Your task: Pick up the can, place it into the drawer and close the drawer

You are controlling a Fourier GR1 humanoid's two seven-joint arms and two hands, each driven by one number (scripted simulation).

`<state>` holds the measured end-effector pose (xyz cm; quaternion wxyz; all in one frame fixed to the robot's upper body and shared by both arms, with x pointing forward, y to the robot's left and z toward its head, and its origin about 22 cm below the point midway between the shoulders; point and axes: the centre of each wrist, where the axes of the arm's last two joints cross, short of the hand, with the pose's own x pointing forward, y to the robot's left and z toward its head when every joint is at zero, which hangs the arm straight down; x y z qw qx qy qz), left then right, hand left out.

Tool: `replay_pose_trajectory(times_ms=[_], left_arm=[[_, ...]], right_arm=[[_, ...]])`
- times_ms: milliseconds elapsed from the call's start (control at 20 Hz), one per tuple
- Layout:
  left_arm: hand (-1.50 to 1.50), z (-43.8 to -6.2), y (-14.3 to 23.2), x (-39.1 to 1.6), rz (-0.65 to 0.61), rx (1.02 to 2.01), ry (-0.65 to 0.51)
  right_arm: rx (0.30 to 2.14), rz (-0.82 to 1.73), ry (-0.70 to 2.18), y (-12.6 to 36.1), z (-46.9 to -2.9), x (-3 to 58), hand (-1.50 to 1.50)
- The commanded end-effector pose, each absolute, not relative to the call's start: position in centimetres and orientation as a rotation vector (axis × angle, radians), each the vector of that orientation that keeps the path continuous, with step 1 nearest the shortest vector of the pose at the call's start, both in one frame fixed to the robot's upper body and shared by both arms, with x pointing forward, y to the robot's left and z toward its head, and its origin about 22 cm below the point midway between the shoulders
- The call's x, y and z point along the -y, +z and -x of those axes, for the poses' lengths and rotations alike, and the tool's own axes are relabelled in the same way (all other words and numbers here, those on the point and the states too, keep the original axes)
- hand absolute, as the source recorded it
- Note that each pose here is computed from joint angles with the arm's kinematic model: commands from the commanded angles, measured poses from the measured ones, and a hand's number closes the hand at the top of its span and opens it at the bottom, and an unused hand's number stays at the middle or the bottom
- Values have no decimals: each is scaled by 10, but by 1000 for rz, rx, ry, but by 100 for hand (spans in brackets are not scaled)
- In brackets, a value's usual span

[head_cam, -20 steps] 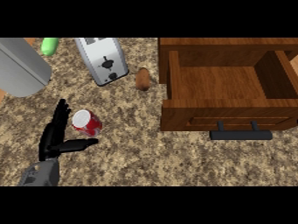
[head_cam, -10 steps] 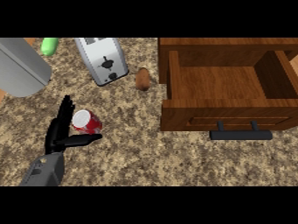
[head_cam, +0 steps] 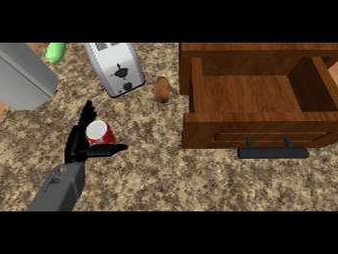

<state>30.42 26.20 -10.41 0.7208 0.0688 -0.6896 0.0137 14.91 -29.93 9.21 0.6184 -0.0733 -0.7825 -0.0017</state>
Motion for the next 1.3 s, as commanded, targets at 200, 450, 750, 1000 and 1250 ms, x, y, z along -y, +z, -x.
replay_pose_trajectory(times_ms=[200,450,750,1000,1250], left_arm=[[150,-314,-100,-271,-104,1552,29],[150,-320,-92,-243,-4,1573,64],[150,-327,-78,-223,36,1629,27],[150,-309,-71,-250,13,1637,77],[150,-305,-34,-262,-30,1675,125]], right_arm=[[1804,156,-4,108,-160,295,-150],[1800,158,10,86,-158,299,-150],[1822,152,-28,82,-153,307,-150],[1831,175,-9,93,-147,317,-150],[1832,180,-33,104,-140,306,-150]])
